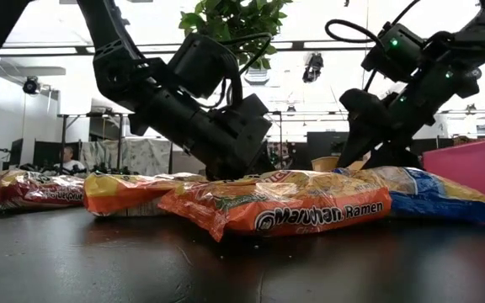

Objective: Sort Maruchan noodles
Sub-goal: Put the blue noodle pack into the pink bin

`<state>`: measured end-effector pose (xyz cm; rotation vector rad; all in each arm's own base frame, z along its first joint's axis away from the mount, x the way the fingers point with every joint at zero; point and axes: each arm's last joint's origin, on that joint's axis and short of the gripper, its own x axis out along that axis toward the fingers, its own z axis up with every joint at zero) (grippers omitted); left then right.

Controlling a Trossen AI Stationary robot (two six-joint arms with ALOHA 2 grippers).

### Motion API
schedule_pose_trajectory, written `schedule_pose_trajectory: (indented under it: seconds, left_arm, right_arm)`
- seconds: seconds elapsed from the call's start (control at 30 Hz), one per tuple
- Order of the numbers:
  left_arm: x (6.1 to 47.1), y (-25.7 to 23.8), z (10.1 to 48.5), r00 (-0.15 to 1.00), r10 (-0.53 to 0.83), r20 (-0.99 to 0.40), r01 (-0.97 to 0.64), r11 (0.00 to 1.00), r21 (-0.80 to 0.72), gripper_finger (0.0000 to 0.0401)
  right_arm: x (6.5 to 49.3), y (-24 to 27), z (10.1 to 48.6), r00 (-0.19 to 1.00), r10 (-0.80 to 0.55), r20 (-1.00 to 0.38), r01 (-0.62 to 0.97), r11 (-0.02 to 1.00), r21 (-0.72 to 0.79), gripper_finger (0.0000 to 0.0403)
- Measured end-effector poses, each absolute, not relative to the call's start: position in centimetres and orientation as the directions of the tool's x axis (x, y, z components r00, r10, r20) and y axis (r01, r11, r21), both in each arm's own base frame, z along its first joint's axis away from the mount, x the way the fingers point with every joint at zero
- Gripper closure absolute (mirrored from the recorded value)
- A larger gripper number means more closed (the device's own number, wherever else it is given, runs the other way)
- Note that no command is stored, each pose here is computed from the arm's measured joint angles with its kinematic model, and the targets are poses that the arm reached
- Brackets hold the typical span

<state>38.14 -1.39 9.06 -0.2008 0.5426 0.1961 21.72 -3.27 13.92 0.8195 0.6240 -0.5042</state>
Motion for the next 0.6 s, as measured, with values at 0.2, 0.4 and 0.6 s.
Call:
schedule_pose_trajectory:
  seconds: [0.2, 0.4, 0.6]
  left_arm:
    - [38.1, -1.4, 9.0, 0.837, 0.134, -0.531, -0.239, 0.962, -0.135, 0.0327]
    - [38.1, -1.4, 9.0, 0.835, 0.134, -0.534, -0.241, 0.961, -0.136, 0.0327]
    - [38.1, -1.4, 9.0, 0.835, 0.134, -0.534, -0.243, 0.96, -0.139, 0.0327]
  right_arm:
    - [23.0, -3.2, 12.8, 0.762, -0.12, -0.636, 0.552, 0.634, 0.541, 0.0186]
    - [24.6, -3.1, 12.0, 0.839, -0.015, -0.545, 0.411, 0.673, 0.615, 0.0186]
    - [24.7, -3.1, 11.4, 0.83, -0.006, -0.557, 0.41, 0.684, 0.603, 0.0217]
